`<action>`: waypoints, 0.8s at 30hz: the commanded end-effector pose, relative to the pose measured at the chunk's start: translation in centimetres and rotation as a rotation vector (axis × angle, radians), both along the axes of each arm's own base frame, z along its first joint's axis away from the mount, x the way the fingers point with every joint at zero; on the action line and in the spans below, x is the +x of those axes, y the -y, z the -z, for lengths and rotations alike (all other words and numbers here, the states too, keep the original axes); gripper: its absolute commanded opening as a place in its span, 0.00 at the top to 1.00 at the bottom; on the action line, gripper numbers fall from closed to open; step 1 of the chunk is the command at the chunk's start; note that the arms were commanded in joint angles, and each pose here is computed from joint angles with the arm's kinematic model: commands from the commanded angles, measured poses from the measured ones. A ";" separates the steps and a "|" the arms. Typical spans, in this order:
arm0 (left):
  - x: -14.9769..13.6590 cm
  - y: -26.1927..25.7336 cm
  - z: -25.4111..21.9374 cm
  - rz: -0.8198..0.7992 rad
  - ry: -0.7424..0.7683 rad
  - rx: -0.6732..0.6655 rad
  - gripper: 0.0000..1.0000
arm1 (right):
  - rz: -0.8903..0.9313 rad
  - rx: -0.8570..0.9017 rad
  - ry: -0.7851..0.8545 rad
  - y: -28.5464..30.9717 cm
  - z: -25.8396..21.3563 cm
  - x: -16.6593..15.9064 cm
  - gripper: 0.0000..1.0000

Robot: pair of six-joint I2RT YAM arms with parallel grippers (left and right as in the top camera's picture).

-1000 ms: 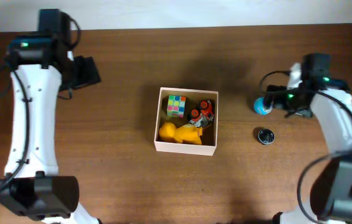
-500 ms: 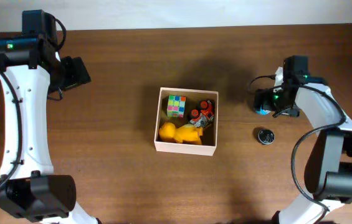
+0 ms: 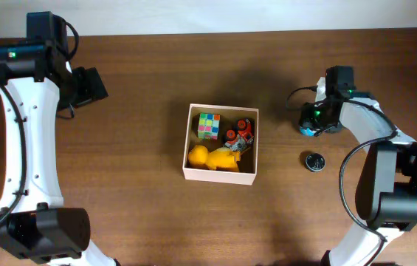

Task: Pack container
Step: 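Grasp the blue ball with the right gripper, then carry the blue ball with the right gripper into the box and release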

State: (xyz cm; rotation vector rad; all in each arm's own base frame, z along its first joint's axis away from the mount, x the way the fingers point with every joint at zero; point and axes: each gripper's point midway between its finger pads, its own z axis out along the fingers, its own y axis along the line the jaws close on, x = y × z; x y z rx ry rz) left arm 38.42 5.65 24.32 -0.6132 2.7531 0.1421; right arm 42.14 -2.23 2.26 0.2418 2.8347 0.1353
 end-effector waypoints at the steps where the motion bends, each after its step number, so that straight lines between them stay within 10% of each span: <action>1: -0.2 -0.2 -1.7 0.007 0.046 0.015 0.01 | 0.037 0.022 0.000 -0.4 -0.8 0.2 0.53; 15: -0.2 -0.2 -1.7 0.007 0.046 0.015 0.01 | -0.103 0.194 0.079 -10.3 -16.7 -1.9 0.67; 24: -0.2 -0.2 -1.7 0.007 0.046 0.015 0.01 | -0.363 0.225 0.005 -23.9 -15.1 -6.6 0.67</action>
